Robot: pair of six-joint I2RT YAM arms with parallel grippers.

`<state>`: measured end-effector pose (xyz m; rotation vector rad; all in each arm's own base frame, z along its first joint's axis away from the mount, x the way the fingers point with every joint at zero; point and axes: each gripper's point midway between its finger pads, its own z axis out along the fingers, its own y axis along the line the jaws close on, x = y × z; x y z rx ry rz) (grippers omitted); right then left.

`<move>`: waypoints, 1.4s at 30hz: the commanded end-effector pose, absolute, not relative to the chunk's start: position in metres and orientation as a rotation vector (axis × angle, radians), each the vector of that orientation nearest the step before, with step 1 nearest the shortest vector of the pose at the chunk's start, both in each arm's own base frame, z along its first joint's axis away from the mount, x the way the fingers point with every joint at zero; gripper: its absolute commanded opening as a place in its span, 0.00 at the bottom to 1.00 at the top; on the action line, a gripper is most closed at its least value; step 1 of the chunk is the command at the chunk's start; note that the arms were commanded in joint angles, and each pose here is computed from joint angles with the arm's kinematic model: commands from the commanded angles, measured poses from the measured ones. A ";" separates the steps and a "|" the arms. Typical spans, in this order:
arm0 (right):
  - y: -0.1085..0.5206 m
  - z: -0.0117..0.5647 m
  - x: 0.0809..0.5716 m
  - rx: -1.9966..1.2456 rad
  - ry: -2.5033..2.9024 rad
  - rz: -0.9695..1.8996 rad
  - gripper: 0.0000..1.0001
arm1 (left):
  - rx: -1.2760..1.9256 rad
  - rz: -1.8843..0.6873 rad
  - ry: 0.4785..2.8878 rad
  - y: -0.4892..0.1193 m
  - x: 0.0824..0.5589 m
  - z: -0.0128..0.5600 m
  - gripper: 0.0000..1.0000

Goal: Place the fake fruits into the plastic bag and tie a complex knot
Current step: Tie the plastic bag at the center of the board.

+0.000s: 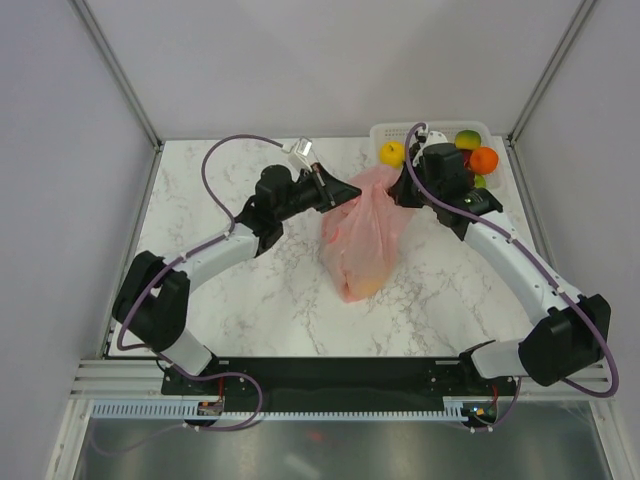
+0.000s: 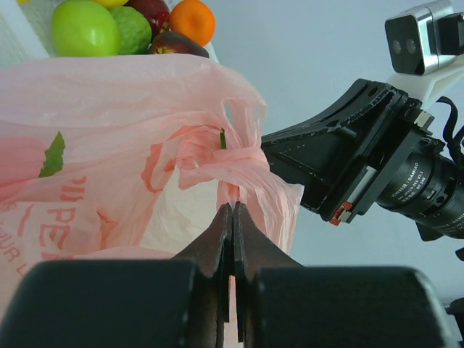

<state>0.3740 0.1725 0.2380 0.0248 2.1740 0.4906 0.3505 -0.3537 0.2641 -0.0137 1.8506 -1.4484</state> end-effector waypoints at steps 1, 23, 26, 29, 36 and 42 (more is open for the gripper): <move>0.164 0.268 0.373 0.030 2.057 0.467 0.00 | 0.148 -1.395 1.860 -0.352 0.351 0.269 0.02; 0.153 0.288 0.357 0.067 1.902 0.503 0.00 | 0.391 -1.507 1.908 -0.384 0.376 0.246 0.02; 0.151 0.286 0.354 0.081 1.906 0.501 0.00 | 0.387 -1.518 1.893 -0.383 0.376 0.249 0.02; 0.152 0.286 0.348 0.072 1.911 0.518 0.00 | 0.384 -1.526 1.892 -0.382 0.377 0.250 0.02; 0.155 0.274 0.336 0.069 1.975 0.551 0.00 | 0.441 -1.590 1.879 -0.386 0.373 0.255 0.02; 0.160 0.262 0.328 0.067 2.031 0.588 0.00 | 0.467 -1.601 1.870 -0.387 0.373 0.256 0.02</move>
